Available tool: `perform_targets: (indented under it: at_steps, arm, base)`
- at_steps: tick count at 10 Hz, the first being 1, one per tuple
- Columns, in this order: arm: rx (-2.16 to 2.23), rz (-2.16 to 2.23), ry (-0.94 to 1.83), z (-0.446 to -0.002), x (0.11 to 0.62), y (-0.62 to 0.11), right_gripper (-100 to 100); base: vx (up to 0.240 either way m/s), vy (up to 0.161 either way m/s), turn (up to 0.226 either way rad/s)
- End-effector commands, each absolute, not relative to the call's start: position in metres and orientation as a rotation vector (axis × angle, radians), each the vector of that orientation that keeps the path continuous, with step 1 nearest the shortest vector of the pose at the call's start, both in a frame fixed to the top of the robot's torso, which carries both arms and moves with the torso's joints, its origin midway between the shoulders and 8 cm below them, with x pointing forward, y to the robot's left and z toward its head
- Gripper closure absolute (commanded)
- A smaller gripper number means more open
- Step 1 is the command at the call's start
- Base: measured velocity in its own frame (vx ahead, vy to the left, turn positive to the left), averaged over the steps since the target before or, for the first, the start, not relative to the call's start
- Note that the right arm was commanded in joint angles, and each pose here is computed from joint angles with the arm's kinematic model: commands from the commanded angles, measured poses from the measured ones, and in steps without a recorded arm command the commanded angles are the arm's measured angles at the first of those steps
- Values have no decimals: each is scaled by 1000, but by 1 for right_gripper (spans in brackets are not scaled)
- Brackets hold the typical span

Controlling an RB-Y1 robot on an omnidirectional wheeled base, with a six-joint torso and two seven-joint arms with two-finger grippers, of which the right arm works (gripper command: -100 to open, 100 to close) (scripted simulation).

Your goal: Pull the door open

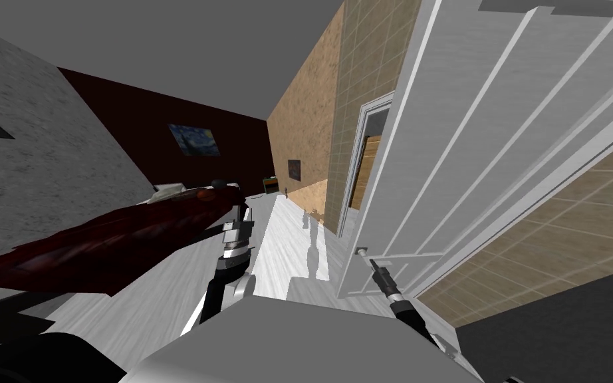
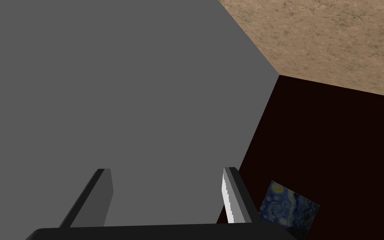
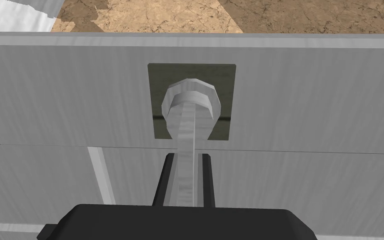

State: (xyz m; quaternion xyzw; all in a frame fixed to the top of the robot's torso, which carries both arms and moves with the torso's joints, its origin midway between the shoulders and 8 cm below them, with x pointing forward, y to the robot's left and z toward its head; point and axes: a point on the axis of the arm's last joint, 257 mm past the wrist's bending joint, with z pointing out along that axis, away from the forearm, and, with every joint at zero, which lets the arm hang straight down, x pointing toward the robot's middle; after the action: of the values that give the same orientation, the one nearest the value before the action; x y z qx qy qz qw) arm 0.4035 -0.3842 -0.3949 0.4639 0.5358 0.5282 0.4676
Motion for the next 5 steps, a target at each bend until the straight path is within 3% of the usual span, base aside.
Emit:
perform_targets:
  at_steps: [1,5]
  arm:
    - [1133,1310,1317,-394,403,-377,100]
    - [1100,1358,1359,-393,386,-373,100]
  base:
    - [-13,0,-13]
    - [-63,-52,7]
